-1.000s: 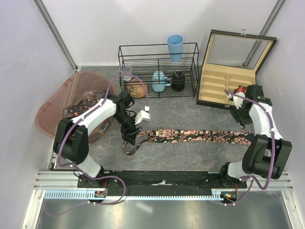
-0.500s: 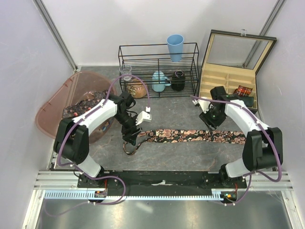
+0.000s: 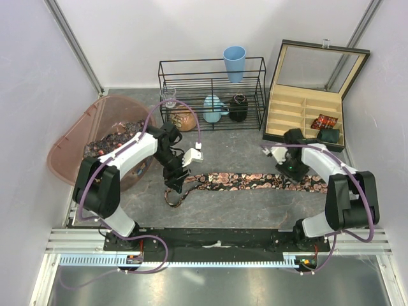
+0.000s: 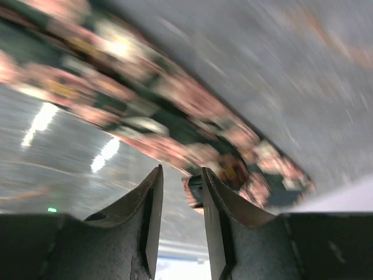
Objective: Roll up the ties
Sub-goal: Flatten out the tie at the center of the board.
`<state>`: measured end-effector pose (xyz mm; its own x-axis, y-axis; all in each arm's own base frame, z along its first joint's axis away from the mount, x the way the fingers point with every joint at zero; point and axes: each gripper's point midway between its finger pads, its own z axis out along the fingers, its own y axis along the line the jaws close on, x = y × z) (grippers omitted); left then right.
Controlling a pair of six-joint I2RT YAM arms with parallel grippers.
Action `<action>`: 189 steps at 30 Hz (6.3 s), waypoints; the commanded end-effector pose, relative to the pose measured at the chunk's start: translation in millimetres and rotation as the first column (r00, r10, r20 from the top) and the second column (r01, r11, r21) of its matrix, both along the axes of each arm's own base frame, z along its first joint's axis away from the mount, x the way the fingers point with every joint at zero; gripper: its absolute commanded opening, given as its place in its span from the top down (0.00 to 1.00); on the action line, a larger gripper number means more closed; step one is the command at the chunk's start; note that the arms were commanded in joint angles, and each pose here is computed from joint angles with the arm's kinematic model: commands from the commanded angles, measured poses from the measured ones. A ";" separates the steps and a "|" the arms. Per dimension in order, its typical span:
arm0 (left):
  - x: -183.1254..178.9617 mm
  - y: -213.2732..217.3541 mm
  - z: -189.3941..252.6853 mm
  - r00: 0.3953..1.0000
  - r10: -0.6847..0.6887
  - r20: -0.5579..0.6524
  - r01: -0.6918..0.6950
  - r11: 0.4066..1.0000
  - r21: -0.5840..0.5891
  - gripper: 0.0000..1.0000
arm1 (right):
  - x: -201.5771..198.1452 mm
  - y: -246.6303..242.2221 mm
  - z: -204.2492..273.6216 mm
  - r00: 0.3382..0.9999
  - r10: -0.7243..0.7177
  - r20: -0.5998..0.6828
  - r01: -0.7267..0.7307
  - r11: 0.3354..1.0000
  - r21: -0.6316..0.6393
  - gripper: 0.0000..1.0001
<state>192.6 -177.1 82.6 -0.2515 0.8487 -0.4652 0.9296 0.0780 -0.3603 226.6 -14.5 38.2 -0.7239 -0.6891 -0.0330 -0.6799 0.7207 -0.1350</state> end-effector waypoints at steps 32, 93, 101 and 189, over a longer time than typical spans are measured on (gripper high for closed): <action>-36.9 5.1 -23.3 0.959 -0.225 0.174 0.183 0.956 0.231 0.95 | 6.5 -102.0 -26.1 0.963 -0.269 0.019 0.270 0.960 -0.080 0.60; 49.8 -45.5 33.7 0.913 -0.010 0.408 0.126 0.958 -0.258 0.02 | 43.0 97.7 18.7 0.799 0.519 0.303 -0.600 0.721 0.347 0.13; 53.5 -34.8 -6.4 0.924 -0.061 0.377 0.121 0.983 -0.138 0.05 | 37.3 94.0 -13.4 0.778 0.589 0.218 -0.627 0.704 0.333 0.18; 43.4 -0.8 -81.9 0.928 -0.190 0.319 0.154 0.979 0.136 0.76 | 0.7 35.6 -35.7 0.764 0.642 0.059 -0.626 0.717 0.307 0.62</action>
<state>251.3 -183.7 15.7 0.0074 0.9051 -0.4251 0.9998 0.0008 0.0191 243.0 33.0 12.7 -0.1353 -0.9309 -0.3392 -0.9894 0.1451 -0.0036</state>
